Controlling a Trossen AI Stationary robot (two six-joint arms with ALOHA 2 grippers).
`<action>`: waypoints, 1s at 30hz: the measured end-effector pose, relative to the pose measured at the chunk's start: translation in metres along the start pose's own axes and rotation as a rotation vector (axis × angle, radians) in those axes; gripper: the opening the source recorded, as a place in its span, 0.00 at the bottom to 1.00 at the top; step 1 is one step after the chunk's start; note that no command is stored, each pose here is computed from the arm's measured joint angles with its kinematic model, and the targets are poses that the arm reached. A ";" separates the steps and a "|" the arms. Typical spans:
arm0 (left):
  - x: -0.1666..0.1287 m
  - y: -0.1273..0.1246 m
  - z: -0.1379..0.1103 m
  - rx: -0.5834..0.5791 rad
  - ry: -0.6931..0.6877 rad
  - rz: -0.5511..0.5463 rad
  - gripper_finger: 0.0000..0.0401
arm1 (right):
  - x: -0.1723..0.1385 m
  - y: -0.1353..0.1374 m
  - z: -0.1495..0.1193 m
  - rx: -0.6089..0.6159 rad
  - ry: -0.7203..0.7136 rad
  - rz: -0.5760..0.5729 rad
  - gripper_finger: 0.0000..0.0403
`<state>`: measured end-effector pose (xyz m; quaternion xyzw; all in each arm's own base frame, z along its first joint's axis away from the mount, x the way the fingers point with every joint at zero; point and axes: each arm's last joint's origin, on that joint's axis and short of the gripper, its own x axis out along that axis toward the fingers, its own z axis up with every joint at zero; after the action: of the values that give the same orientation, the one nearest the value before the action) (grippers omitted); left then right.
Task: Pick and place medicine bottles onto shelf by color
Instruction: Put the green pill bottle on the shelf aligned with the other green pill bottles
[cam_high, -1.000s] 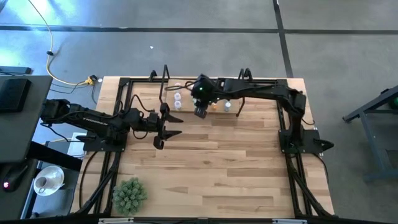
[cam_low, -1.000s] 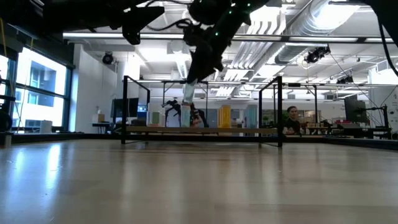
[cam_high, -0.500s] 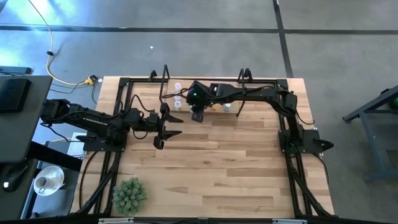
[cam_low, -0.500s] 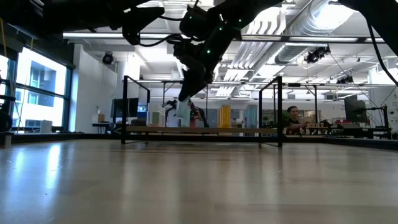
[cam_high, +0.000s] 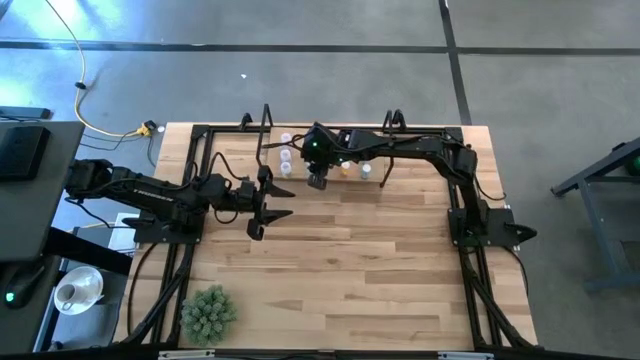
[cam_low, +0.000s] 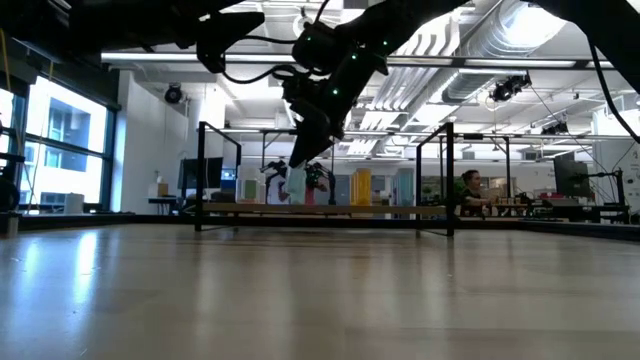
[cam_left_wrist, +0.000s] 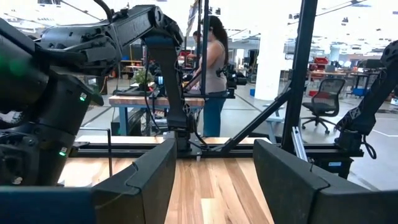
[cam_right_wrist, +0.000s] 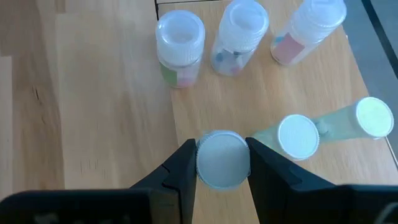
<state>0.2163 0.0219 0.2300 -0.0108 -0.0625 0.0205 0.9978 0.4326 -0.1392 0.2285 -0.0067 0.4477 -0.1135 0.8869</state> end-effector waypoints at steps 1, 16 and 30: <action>0.000 0.000 0.000 0.000 0.000 0.000 0.50 | 0.000 -0.002 0.000 0.003 0.000 -0.002 0.26; -0.009 -0.001 0.008 -0.045 0.022 0.001 0.50 | 0.008 -0.001 -0.004 0.020 0.030 -0.001 0.26; -0.012 -0.001 0.010 -0.045 0.027 0.001 0.50 | 0.010 0.001 -0.005 0.014 0.045 -0.049 0.26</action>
<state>0.2028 0.0205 0.2384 -0.0335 -0.0493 0.0197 0.9980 0.4343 -0.1398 0.2172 -0.0090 0.4665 -0.1383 0.8736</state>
